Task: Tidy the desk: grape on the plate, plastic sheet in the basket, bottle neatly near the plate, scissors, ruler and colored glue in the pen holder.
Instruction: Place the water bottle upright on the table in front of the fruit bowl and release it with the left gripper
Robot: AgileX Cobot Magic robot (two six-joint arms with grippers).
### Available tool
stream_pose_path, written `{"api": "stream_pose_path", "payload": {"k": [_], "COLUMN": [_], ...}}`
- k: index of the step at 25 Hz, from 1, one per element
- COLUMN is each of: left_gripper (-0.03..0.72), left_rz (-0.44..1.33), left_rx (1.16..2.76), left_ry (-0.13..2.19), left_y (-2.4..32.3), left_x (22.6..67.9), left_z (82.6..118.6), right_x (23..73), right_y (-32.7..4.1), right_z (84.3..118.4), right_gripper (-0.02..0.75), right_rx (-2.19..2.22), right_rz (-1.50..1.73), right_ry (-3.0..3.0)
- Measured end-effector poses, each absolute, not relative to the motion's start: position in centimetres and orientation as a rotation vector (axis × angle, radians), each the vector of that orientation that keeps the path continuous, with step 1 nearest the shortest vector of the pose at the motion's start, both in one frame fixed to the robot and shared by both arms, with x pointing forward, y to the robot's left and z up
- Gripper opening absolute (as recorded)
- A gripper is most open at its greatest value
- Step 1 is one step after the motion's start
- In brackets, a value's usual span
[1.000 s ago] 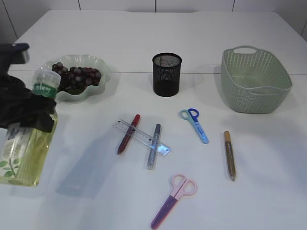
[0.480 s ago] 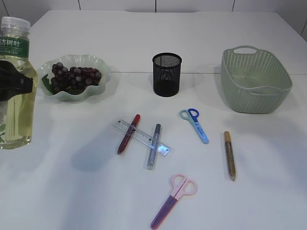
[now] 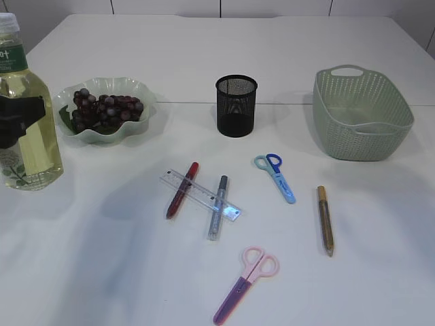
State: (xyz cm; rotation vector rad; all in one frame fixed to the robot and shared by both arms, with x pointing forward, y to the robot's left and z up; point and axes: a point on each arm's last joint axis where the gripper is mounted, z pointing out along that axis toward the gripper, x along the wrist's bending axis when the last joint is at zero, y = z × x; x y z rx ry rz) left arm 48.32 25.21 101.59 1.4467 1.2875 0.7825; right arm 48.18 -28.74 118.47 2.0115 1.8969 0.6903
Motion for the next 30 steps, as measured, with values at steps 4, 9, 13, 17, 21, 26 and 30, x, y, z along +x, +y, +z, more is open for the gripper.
{"api": "stream_pose_path", "payload": {"k": [4,9,13,17,21,26,30], "left_gripper": [0.408,0.408,0.408,0.408,0.408,0.408,0.408], "left_rz": [0.802,0.790,0.827,0.893,0.934,0.953,0.943], "left_rx": [1.457,1.431,1.411,1.389,1.358,1.363,1.387], "left_ry": [1.264,1.231,1.240,1.199,1.184,1.234,1.271], "left_y": [25.4,25.0,25.1,25.2,25.4,25.7,25.7], "left_x": [49.5,51.0,52.0,52.8,53.3,53.8,54.5], "left_z": [100.0,97.9,96.2,95.0,93.9,91.9,90.3], "right_x": [48.2,48.2,48.2,48.2,48.2,48.2,48.2], "right_y": [-28.7,-28.7,-28.7,-28.7,-28.8,-28.8,-28.8], "right_z": [118.5,118.5,118.5,118.5,118.5,118.5,118.5], "right_gripper": [0.575,0.575,0.575,0.575,0.575,0.575,0.575], "right_rx": [2.010,2.010,2.010,2.010,2.006,1.994,1.992], "right_rz": [0.690,0.690,0.690,0.690,0.687,0.684,0.683], "right_ry": [1.898,1.898,1.898,1.898,1.900,1.910,1.911]}}
